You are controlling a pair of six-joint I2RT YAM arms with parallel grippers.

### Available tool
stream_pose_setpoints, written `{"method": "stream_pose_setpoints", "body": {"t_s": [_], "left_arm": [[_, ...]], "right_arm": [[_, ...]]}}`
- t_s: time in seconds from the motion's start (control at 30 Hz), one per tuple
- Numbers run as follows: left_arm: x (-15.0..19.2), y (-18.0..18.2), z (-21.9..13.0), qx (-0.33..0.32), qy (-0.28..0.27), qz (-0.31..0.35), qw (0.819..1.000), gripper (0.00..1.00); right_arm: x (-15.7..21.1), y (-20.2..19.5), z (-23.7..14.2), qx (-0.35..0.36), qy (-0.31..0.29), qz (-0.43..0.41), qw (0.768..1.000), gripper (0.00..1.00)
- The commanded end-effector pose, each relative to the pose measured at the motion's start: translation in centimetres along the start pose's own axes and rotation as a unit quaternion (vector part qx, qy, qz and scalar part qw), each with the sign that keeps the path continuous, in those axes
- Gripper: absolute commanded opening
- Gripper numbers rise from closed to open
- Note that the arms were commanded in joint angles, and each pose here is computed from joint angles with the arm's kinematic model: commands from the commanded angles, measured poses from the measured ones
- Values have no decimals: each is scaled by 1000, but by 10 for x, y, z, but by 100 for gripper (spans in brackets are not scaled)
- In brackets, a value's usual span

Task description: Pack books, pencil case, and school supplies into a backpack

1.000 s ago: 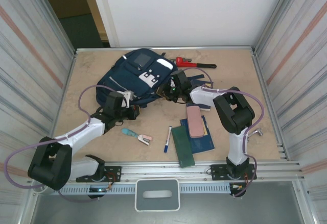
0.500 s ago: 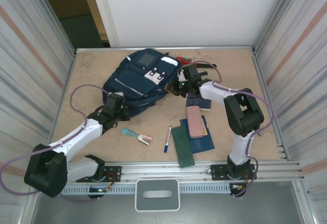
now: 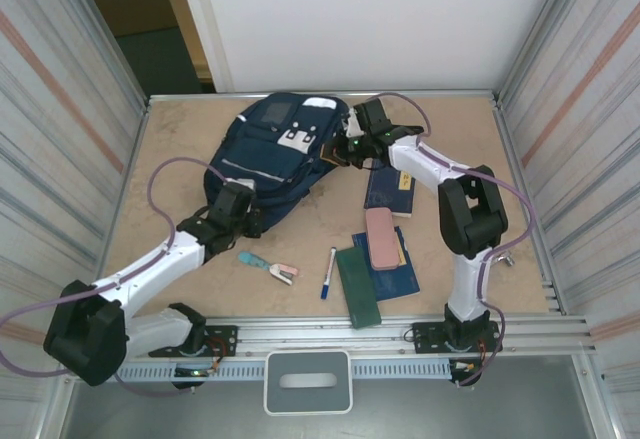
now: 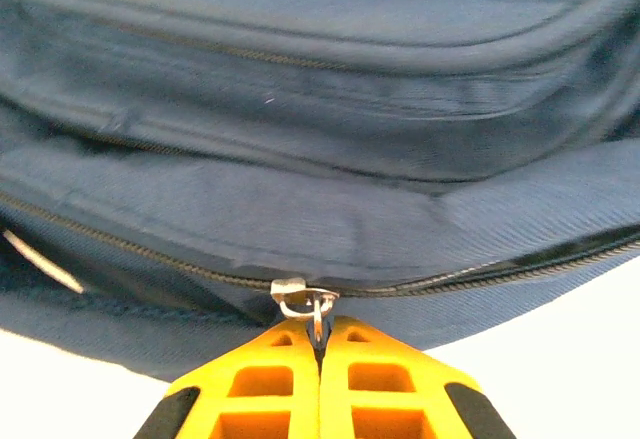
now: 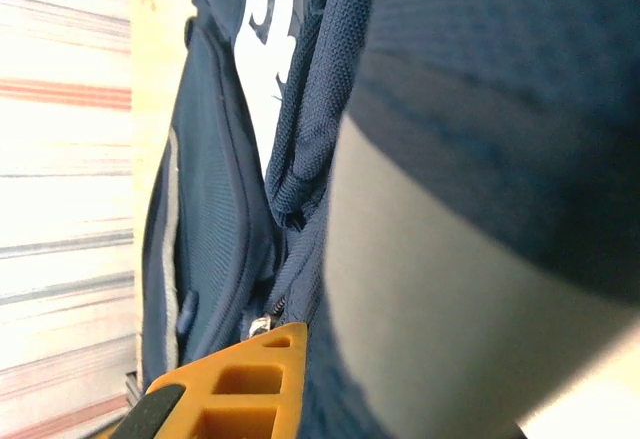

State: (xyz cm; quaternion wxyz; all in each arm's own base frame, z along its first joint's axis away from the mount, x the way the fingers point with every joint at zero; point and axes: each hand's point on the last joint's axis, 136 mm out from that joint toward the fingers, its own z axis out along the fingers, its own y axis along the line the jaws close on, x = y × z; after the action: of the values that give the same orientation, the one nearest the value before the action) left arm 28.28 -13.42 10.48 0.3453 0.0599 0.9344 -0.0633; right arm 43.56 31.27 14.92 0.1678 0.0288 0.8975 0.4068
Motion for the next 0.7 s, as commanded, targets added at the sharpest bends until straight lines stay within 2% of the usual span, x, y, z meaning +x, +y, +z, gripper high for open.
{"method": "stream_pose_setpoints", "body": {"t_s": [0.0,0.17,0.23,0.3,0.43,0.57,0.67], "left_arm": [[-9,-24,-8,38,-6,21,999,0],[-11,-42,-3,62,-4,29,998,0],[-15,-52,0,78,-5,29,997,0],[-19,-59,3,90,-5,25,996,0],[-23,-65,9,97,-3,25,995,0],[-21,-66,11,98,0,27,995,0],[-18,-66,10,101,-1,27,995,0]], "right_arm": [[-4,43,8,-42,2,-51,998,0],[-24,35,20,-32,0,-46,998,1],[-37,18,19,-15,-6,-33,999,12],[-45,7,11,-6,-13,-26,1000,28],[-36,-6,-11,15,-29,-22,999,54],[1,-13,-23,10,-32,-3,999,67],[36,-14,-15,-1,-22,26,999,75]]}}
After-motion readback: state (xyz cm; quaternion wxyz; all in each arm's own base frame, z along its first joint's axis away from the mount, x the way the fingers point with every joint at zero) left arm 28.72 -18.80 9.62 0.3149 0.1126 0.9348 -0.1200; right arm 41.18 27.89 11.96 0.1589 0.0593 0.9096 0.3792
